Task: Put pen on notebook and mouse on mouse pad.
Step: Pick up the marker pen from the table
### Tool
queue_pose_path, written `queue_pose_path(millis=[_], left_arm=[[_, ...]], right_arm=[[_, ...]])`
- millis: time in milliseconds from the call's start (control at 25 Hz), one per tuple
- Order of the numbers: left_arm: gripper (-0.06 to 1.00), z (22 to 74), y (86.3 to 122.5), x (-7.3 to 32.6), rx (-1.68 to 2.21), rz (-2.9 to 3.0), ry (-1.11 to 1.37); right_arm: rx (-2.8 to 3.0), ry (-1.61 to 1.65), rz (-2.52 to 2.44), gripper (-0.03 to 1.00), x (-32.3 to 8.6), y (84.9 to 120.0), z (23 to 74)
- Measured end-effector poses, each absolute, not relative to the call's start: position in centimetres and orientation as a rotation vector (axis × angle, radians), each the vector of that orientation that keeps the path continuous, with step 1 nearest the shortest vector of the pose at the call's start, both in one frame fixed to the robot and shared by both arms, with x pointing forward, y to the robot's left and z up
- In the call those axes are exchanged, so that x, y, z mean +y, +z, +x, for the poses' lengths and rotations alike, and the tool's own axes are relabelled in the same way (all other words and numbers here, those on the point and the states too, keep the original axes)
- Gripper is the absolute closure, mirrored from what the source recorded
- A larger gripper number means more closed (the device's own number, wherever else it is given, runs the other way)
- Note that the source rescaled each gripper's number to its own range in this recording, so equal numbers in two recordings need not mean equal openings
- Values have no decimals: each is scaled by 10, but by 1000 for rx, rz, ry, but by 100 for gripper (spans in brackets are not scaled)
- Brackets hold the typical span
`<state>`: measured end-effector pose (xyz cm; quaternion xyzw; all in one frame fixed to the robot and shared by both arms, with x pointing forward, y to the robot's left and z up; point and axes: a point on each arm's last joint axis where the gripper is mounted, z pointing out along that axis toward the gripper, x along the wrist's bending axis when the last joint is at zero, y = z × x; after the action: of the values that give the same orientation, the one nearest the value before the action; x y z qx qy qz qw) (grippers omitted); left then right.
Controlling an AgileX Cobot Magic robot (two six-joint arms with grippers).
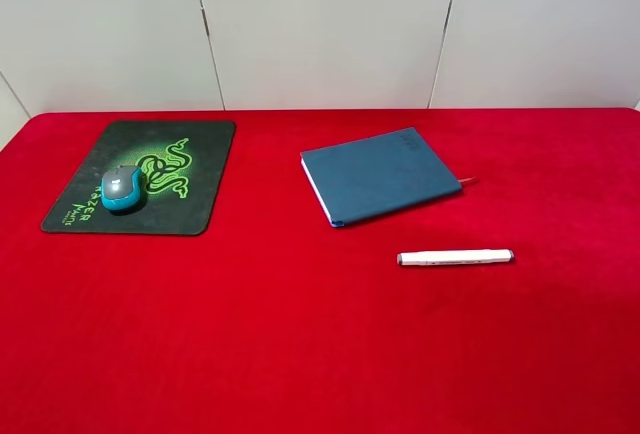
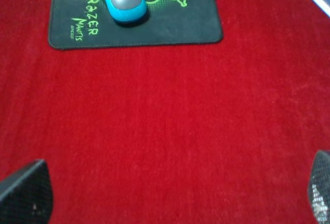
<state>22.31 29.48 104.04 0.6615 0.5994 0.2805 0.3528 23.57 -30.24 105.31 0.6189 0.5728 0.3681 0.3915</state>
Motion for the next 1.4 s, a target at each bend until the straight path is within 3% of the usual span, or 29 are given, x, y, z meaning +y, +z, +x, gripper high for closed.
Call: queue_pose_path(millis=[1400], left_arm=[[-5, 226, 1039, 295, 1535, 1706, 742]], right_arm=[[1455, 935, 1572, -3, -302, 1053, 236]])
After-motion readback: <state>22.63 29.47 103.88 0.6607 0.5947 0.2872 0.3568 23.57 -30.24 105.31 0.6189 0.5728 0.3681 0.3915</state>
